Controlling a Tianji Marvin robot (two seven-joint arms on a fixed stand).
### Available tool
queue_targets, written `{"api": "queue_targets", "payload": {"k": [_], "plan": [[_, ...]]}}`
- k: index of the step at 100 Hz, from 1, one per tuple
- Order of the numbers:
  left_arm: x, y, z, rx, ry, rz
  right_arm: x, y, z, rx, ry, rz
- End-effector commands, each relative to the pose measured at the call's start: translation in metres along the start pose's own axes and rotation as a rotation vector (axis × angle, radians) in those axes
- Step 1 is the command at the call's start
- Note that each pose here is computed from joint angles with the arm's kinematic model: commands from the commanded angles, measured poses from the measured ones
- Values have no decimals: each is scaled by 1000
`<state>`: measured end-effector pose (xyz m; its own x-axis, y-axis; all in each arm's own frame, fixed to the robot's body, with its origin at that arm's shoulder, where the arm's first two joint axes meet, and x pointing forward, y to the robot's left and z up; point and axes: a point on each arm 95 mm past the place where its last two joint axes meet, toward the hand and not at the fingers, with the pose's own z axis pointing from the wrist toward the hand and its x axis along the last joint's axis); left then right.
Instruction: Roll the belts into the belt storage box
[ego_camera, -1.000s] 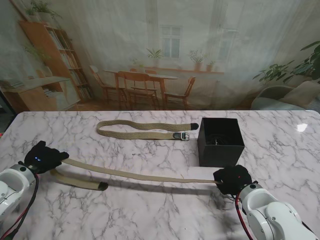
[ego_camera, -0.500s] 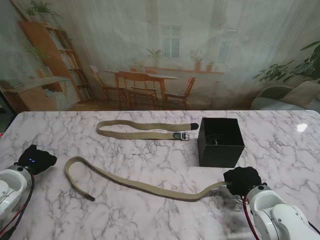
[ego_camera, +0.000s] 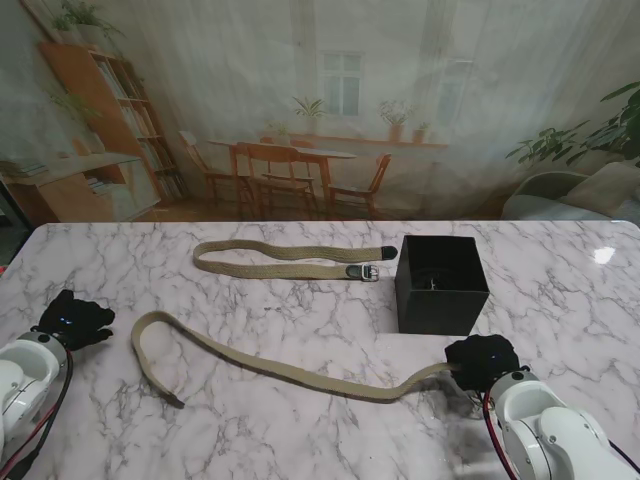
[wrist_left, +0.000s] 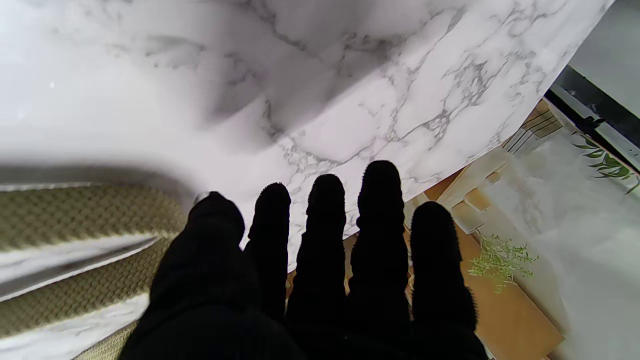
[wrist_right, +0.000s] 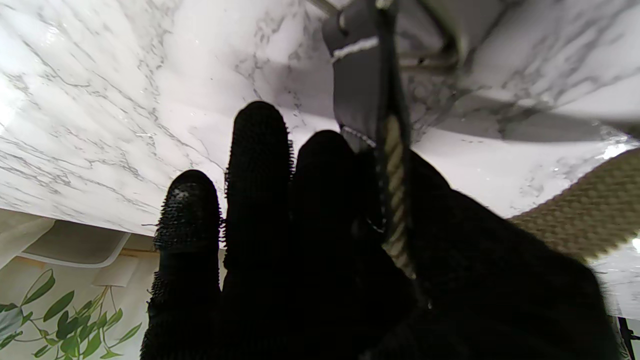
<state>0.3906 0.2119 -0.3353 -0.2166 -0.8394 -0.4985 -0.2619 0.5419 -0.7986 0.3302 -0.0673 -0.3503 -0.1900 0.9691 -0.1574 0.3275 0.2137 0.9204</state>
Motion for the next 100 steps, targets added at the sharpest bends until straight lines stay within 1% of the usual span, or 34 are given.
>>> {"api": "queue_targets", "payload": {"k": [1, 11, 22, 35, 41, 54, 62, 67, 76, 82, 100], "plan": [[5, -13, 1, 22, 25, -8, 1, -2, 1, 5, -4, -2], [10, -26, 0, 54, 59, 10, 2, -2, 2, 15, -7, -10], [16, -43, -1, 92, 99, 17, 2, -3, 2, 65, -5, -36], [25, -65, -5, 135, 154, 27, 2, -7, 5, 102, -5, -81], [29, -76, -8, 159, 182, 36, 2, -9, 6, 92, -9, -100], [37, -101, -14, 211, 236, 48, 2, -8, 4, 71, -8, -105], [42, -115, -16, 246, 263, 40, 1, -6, 2, 48, -2, -144], [45, -122, -17, 265, 278, 31, 1, -5, 1, 35, 0, -153], [52, -132, -18, 298, 299, 12, 1, -3, -2, 27, 4, -148], [58, -138, -19, 316, 312, 2, 1, -2, -3, 3, 8, -148], [71, -149, -21, 355, 349, -14, -2, -2, -5, -55, -12, -152]]}}
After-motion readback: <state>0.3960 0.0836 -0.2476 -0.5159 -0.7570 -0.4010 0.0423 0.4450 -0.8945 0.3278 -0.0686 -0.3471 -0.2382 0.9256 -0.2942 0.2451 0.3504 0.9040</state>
